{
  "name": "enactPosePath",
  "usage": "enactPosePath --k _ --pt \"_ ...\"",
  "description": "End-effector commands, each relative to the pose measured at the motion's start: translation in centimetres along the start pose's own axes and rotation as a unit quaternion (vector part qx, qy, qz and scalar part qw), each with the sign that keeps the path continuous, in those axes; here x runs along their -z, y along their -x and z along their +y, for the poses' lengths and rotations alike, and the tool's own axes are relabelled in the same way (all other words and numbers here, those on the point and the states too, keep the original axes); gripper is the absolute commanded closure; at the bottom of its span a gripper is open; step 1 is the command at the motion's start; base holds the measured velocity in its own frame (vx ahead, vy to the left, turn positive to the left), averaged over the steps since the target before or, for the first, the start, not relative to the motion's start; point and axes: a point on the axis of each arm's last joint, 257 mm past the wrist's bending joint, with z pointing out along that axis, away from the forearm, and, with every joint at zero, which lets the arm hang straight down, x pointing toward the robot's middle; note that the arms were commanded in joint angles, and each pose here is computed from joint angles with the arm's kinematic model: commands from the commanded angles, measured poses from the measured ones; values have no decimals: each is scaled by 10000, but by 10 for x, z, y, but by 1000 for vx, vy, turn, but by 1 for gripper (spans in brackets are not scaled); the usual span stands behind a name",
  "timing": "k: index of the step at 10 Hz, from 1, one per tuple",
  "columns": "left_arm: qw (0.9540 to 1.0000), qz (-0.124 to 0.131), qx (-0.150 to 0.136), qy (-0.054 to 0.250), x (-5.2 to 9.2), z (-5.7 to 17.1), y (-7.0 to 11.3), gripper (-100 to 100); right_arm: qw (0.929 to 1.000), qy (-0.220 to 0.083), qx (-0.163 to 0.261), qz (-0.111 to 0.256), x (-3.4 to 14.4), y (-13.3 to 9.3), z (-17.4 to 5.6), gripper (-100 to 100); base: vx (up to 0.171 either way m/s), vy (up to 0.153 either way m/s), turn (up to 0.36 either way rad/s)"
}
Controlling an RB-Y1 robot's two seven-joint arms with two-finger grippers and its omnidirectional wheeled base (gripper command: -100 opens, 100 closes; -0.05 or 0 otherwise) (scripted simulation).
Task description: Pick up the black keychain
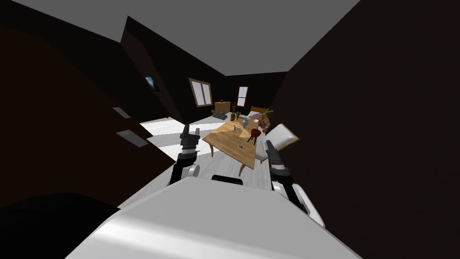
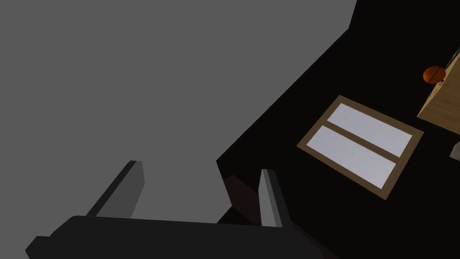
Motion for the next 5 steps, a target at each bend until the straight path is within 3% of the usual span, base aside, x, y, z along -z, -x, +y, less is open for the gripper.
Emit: enactPosePath --k 1,3,4,5 --pt "10000 0 0 0 0 0 0 0 9996 -118 171 199 2 -3 -11 -100 -48 -52 161" --pt "10000 0 0 0 0 0 0 0 9947 -433 641 671 20 -13 -43 -100 -38 -38 369" --pt "10000 0 0 0 0 0 0 0 9937 -521 664 743 25 -14 -52 -100 -25 -34 213" --pt "10000 -1 -1 1 0 0 0 0 9884 -669 917 1007 35 -18 -67 -100 -18 -24 292"
